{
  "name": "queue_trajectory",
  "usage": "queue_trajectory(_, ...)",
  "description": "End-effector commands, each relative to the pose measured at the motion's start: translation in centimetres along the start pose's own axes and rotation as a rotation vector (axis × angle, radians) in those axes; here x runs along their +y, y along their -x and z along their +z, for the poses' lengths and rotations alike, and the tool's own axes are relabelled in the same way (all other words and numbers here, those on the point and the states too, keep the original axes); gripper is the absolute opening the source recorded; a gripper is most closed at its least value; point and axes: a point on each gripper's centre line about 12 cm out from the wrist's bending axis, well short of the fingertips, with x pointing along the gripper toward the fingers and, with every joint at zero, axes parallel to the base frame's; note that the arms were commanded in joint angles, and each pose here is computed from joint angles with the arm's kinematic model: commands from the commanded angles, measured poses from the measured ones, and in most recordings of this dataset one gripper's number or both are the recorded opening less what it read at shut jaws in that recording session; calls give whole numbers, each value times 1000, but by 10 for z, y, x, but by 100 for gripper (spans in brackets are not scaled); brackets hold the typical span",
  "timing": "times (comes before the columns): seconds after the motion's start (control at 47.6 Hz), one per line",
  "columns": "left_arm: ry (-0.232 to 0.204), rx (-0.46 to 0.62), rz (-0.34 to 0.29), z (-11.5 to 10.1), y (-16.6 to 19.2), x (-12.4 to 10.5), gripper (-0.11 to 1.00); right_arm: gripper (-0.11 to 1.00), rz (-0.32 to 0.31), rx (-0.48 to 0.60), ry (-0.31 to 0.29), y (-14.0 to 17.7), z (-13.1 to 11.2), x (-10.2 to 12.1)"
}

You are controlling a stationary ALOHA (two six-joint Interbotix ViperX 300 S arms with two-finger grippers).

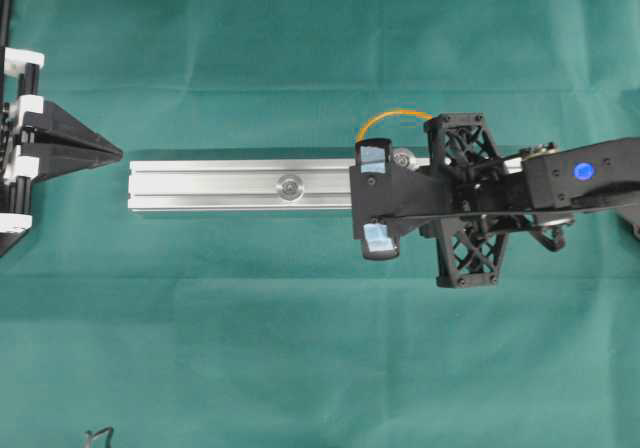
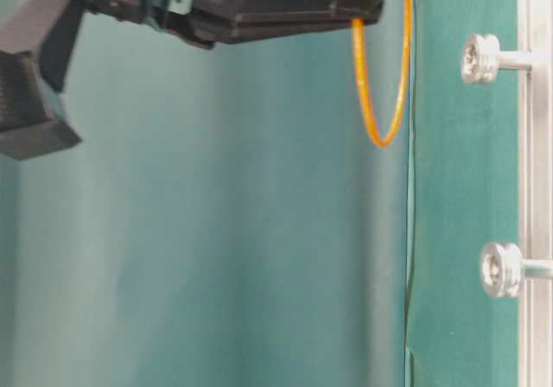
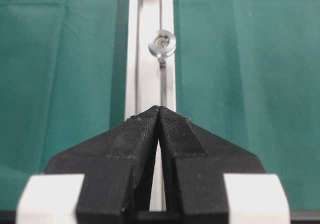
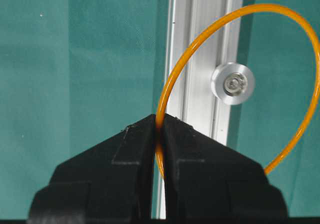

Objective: Hook the rubber onto the shaft.
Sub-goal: 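Carry the band left toward the right-hand metal knob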

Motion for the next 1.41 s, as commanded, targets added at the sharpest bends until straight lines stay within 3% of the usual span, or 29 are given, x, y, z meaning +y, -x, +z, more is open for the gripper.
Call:
queue_trajectory(0.0, 0, -29, 3, 12, 2, 1, 0, 6, 12, -31, -6, 2, 4, 1)
queue_trajectory(0.462, 0, -29, 3, 12, 2, 1, 0, 6, 22, -27, 1, -18, 1, 5)
queue_trajectory(1.387, 0, -21, 3, 11, 2, 1, 0, 6, 22, -26, 5, -19, 1, 5)
